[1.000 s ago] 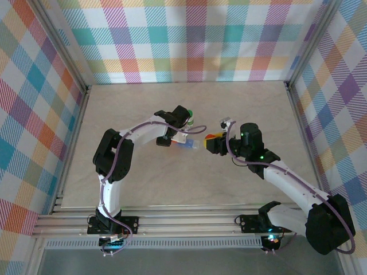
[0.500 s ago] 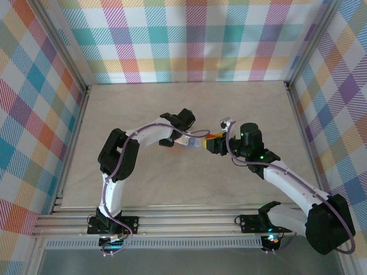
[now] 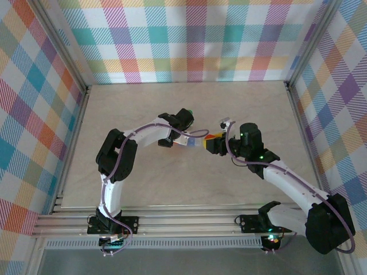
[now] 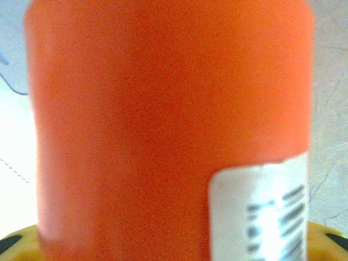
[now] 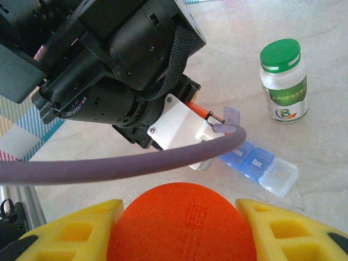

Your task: Sort the pills into containers

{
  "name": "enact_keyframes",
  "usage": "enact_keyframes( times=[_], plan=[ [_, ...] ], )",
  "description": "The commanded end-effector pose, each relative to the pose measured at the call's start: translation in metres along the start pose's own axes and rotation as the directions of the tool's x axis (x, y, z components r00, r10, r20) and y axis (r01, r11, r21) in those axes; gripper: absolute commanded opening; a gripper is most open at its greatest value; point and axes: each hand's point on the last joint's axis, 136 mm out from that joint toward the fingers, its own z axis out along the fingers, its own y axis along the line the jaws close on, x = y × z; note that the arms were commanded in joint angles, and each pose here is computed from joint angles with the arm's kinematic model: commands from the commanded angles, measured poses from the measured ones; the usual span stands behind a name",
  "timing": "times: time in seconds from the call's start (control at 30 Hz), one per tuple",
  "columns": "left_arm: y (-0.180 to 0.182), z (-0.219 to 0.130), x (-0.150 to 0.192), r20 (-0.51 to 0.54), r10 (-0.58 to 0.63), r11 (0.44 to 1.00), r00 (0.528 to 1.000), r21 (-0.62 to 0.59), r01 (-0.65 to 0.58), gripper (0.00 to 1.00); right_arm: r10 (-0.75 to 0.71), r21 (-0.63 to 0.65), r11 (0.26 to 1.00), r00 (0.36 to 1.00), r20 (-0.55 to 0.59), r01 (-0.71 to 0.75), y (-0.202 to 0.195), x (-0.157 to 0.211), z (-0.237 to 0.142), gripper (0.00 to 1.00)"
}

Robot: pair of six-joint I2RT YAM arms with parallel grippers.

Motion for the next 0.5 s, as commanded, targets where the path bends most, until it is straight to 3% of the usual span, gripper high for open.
enact_keyframes(
  times=[0.0, 0.47],
  plan=[
    [0.001, -0.012, 0.012, 0.004, -0.007, 1.000, 1.000, -0.005, 0.007, 0.07, -0.015, -0.037, 0.999, 0.999, 0.028, 0.016, 0.009, -0.010, 0.000, 0.00],
    [0.008, -0.018, 0.017, 0.013, -0.027, 0.999, 1.000, -0.029, 0.028, 0.07, -0.013, -0.044, 0.999, 1.000, 0.024, 0.014, 0.011, -0.009, 0.001, 0.00]
  ],
)
